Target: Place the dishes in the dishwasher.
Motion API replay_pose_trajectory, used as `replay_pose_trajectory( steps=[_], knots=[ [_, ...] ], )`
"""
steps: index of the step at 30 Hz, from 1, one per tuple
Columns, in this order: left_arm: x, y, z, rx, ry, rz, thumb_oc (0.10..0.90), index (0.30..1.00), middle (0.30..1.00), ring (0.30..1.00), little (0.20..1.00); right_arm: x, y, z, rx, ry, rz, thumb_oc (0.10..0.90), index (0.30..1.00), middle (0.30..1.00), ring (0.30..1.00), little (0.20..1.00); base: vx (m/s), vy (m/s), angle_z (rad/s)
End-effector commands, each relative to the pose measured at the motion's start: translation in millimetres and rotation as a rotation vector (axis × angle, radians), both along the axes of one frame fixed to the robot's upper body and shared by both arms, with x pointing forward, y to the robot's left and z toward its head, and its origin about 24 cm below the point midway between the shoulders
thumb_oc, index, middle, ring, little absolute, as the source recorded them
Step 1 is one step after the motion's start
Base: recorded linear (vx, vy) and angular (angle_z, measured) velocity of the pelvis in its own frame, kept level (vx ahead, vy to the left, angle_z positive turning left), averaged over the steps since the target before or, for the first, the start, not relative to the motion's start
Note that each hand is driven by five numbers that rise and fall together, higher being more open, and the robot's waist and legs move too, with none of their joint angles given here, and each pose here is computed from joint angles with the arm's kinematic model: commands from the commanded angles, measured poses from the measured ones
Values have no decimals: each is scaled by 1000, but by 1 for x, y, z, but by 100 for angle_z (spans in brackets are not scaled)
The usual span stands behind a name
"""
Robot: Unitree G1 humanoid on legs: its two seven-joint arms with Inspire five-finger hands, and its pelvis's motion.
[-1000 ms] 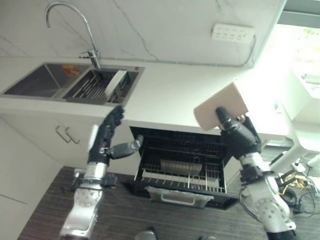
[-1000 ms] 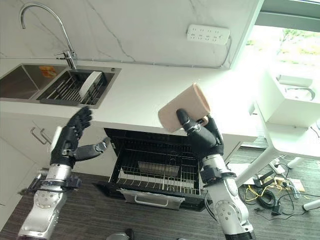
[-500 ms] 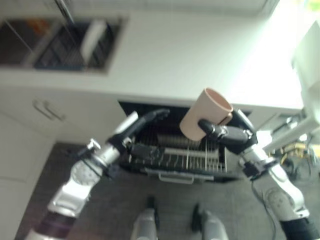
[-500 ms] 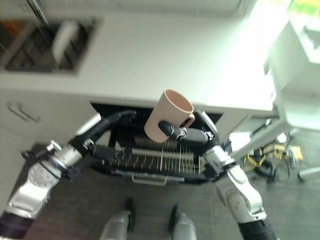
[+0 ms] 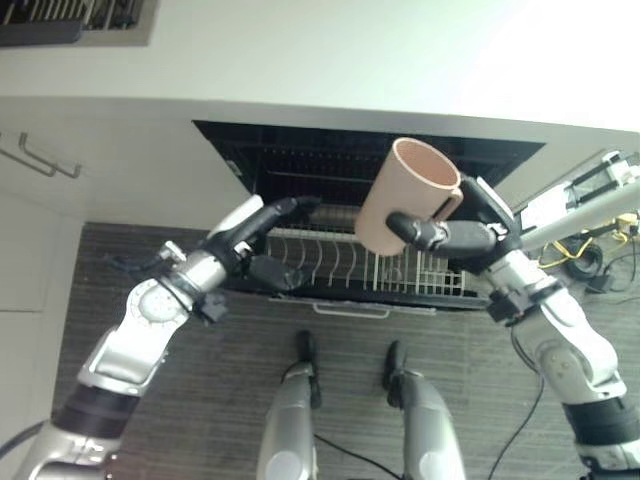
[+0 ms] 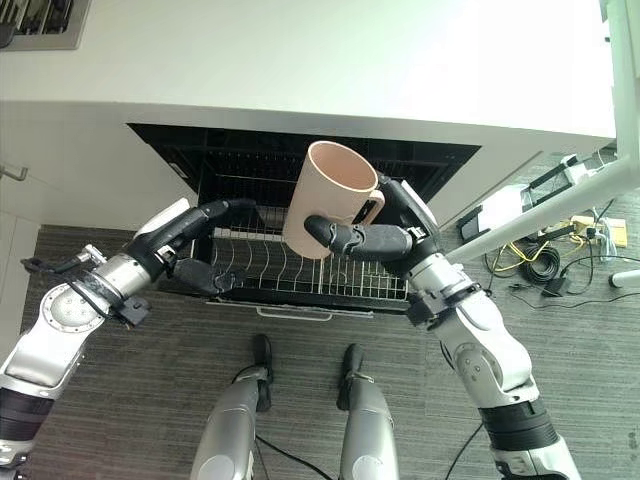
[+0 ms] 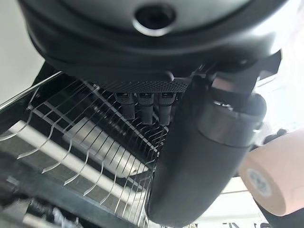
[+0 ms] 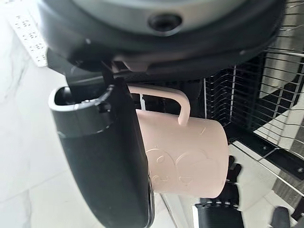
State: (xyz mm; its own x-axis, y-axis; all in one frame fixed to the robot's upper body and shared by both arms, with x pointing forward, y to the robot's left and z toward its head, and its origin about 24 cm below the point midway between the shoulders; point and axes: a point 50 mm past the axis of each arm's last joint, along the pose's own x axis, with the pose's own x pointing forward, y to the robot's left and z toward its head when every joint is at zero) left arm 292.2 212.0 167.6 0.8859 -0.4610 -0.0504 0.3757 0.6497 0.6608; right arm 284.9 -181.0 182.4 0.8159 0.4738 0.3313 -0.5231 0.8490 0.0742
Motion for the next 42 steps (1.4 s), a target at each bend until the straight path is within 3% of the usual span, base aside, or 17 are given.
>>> replay_pose_trajectory(
  steps=[1,15,24,35,42],
  knots=[
    [-1,-9,14,8,22,-70,800,900,900,900,900,-14,7,50,18,-250,57,400,300,300,300,300,-49,27,-3],
    [7,5,-65,341,699,-13,800,900,900,900,900,-4,21,62,-89,-229,151,400,300,300,300,300,-21,32,-8],
    [-15,16,-99,681,1080,-118,800,900,900,900,900,-1,23,61,-147,-203,163,400,300,300,300,300,-6,33,-10],
    [-59,-1,-116,665,1374,-436,800,900,900,900,900,16,-9,29,-222,-37,-1,400,300,300,300,300,0,21,-2],
    [-60,1,-129,560,1284,-388,800,900,900,900,900,33,-39,9,-252,82,-189,400,300,300,300,300,11,-27,3]
  ],
)
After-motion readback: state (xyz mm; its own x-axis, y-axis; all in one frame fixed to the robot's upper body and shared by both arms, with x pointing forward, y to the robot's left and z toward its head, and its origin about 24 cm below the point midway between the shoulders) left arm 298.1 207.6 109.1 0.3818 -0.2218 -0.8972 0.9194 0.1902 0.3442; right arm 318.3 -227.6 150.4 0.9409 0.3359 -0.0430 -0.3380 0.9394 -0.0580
